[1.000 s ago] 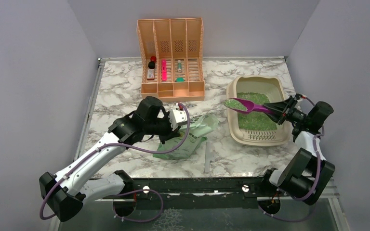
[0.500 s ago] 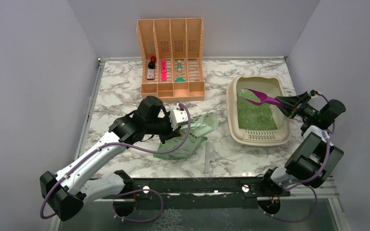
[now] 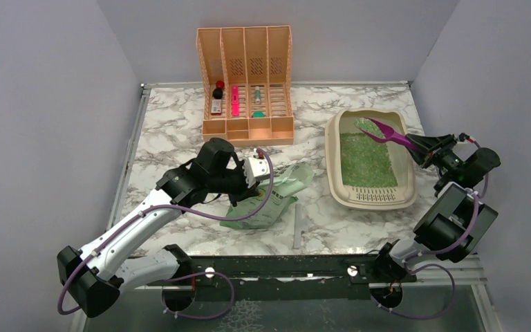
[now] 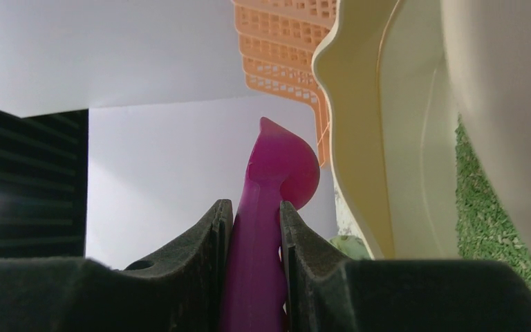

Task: Fill the litter box with clean litter
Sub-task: Pour the cat litter into the litter box.

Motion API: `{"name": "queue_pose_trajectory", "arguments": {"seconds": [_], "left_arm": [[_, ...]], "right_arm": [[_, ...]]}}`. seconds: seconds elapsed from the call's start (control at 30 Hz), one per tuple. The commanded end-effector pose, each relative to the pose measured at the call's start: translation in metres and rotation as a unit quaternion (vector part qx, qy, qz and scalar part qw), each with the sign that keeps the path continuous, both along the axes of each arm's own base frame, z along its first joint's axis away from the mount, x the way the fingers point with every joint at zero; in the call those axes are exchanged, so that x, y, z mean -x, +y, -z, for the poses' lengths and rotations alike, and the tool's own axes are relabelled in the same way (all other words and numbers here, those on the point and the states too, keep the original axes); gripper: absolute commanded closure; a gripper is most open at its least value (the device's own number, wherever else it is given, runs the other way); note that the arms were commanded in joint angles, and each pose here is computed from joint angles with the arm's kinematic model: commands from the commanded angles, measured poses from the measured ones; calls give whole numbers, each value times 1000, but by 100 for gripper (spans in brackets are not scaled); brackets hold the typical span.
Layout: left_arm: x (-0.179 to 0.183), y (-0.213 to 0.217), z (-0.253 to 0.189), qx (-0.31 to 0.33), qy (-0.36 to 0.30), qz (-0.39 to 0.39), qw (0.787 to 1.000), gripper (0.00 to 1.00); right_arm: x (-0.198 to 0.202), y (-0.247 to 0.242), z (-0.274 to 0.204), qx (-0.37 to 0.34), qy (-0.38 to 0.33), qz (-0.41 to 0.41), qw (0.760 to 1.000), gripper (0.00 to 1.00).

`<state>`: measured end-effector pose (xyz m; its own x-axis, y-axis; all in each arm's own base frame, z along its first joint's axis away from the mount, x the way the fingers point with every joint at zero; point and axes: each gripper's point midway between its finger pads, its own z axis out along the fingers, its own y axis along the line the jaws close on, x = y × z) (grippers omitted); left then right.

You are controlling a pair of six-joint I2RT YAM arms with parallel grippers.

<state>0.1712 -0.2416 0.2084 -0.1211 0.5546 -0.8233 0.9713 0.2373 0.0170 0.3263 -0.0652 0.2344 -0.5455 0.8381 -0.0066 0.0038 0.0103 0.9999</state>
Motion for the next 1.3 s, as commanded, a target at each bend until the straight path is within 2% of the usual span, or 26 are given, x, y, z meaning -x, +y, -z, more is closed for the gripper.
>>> {"name": "queue_pose_trajectory", "arguments": {"seconds": [0.0, 0.5, 0.8, 1.0, 1.27], "left_arm": [[-6, -17, -41, 63, -57, 28, 996, 100], [-4, -16, -39, 63, -54, 30, 996, 100], [0, -13, -39, 66, -54, 27, 996, 100], [3, -10, -40, 69, -59, 26, 996, 100], [4, -8, -42, 71, -64, 27, 995, 100]], "right_arm": [[-10, -15, 17, 16, 9, 69, 997, 99], [1, -27, 29, 119, 41, 192, 973, 99], [17, -15, 39, 145, 65, 186, 970, 99], [26, -15, 34, 183, 75, 206, 958, 99], [15, -24, 14, 178, 56, 211, 959, 99]]}}
